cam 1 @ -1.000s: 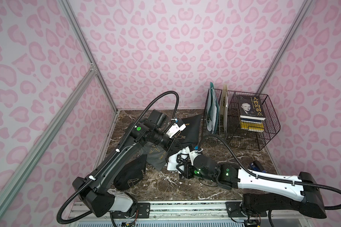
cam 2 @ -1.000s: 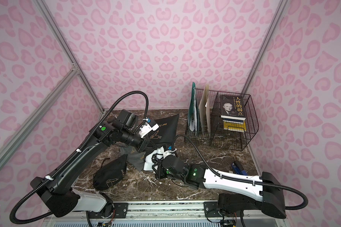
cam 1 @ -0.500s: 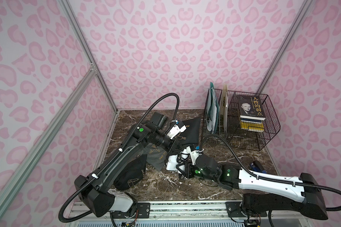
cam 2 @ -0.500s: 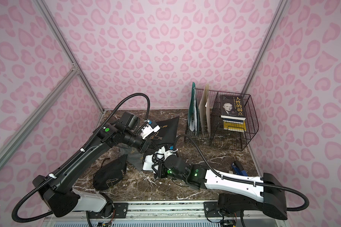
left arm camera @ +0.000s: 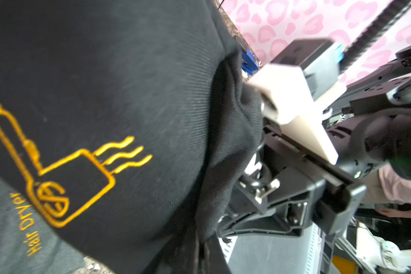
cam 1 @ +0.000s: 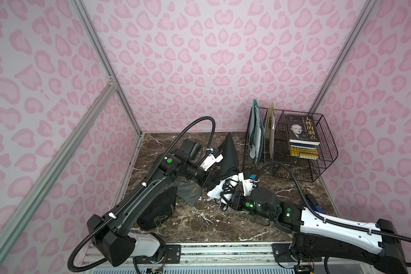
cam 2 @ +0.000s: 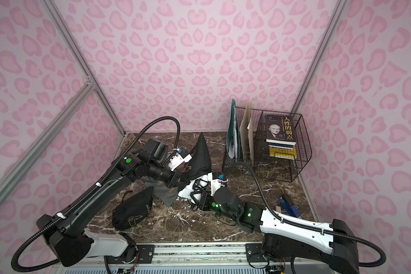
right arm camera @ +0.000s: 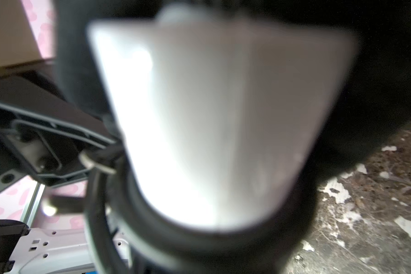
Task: Pack away hair dryers
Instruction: Place the hair dryer in the drawstring bag.
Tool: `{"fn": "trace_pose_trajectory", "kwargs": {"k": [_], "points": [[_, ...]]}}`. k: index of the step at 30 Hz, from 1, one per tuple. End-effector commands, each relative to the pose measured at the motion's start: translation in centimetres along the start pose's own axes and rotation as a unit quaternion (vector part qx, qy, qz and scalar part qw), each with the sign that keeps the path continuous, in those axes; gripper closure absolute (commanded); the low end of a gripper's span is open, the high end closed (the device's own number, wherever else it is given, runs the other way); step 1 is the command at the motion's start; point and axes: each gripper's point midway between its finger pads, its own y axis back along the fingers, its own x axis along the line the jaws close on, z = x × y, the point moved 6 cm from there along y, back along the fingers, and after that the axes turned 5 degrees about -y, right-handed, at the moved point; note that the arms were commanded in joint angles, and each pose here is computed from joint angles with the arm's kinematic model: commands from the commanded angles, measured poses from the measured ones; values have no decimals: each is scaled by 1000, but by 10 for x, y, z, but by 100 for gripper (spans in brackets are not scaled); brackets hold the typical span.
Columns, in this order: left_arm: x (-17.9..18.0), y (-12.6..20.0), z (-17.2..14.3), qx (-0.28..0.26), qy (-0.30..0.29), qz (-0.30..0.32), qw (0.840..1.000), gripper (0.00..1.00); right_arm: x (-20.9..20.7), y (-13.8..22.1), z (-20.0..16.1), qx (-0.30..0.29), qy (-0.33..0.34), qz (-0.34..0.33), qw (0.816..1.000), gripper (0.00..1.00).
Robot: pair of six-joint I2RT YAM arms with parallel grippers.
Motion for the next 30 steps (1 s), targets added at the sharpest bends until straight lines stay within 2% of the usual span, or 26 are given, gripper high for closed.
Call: {"fn": "trace_pose_trajectory", "kwargs": {"k": [1, 7, 14, 21, 27, 30], "points": [[2, -2, -3, 3, 9, 6, 1000, 99, 17, 3, 15, -51, -16, 43, 998, 100], [7, 0, -4, 5, 12, 28, 1000, 99, 14, 8, 20, -69, -15, 22, 997, 100], [10, -2, -10, 3, 18, 34, 999, 99, 4, 23, 30, -123, -53, 26, 991, 100], [5, -4, -7, -1, 33, 3, 999, 99, 15, 25, 38, -146, -60, 39, 987, 100], [8, -8, -12, 4, 41, 2, 999, 99, 18, 22, 43, -160, -68, 9, 985, 100], [8, -8, -13, 2, 42, 3, 999, 99, 16, 31, 47, -186, -91, 38, 978, 100]]}}
